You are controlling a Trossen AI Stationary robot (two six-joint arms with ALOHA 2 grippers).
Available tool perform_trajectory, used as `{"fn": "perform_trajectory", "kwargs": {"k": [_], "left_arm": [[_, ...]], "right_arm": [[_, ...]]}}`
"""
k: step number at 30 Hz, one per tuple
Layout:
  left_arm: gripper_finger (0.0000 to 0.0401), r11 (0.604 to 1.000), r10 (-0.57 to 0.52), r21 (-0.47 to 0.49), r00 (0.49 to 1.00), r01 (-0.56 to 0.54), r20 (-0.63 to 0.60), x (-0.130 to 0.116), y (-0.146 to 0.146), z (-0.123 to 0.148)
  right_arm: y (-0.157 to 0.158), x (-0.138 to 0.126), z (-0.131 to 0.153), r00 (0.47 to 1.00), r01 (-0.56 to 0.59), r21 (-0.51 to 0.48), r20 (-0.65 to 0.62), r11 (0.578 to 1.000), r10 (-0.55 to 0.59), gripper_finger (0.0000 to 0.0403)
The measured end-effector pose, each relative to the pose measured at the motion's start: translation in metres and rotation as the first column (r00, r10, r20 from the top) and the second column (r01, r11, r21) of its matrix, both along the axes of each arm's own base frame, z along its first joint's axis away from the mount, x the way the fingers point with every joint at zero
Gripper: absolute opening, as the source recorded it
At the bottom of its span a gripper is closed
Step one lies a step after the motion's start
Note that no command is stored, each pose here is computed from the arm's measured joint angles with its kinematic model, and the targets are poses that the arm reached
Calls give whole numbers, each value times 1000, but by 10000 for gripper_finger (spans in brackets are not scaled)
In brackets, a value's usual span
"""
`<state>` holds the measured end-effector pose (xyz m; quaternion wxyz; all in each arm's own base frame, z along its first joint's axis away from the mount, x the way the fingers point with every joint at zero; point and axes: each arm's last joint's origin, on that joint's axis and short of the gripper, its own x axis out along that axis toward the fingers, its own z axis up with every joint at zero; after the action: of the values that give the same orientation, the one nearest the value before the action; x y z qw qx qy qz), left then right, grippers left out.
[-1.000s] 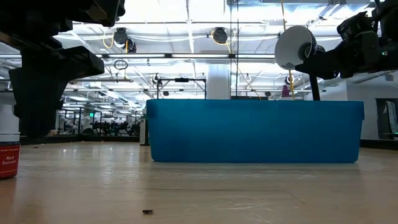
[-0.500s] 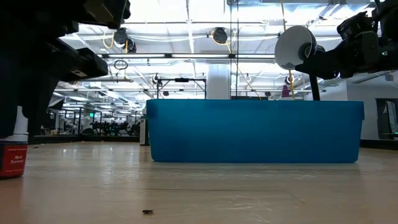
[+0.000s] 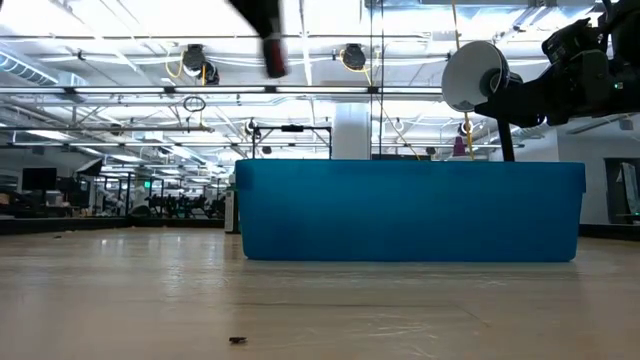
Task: Pick & Place food coloring
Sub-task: Put the small red food coloring bottle into the blue bin
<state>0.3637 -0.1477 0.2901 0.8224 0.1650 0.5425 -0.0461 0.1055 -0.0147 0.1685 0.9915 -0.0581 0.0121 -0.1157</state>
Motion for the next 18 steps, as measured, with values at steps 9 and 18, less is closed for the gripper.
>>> {"fn": "perform_trajectory", "kwargs": {"k": [9, 18], "left_arm": [[52, 986, 161, -51, 986, -159, 41, 33, 90, -18], [52, 981, 163, -101, 987, -162, -1, 33, 124, -57]], "right_arm": [[0, 0, 0, 1000, 0, 0, 0, 1000, 0, 279], [0, 0, 0, 1000, 0, 0, 0, 1000, 0, 279]]}}
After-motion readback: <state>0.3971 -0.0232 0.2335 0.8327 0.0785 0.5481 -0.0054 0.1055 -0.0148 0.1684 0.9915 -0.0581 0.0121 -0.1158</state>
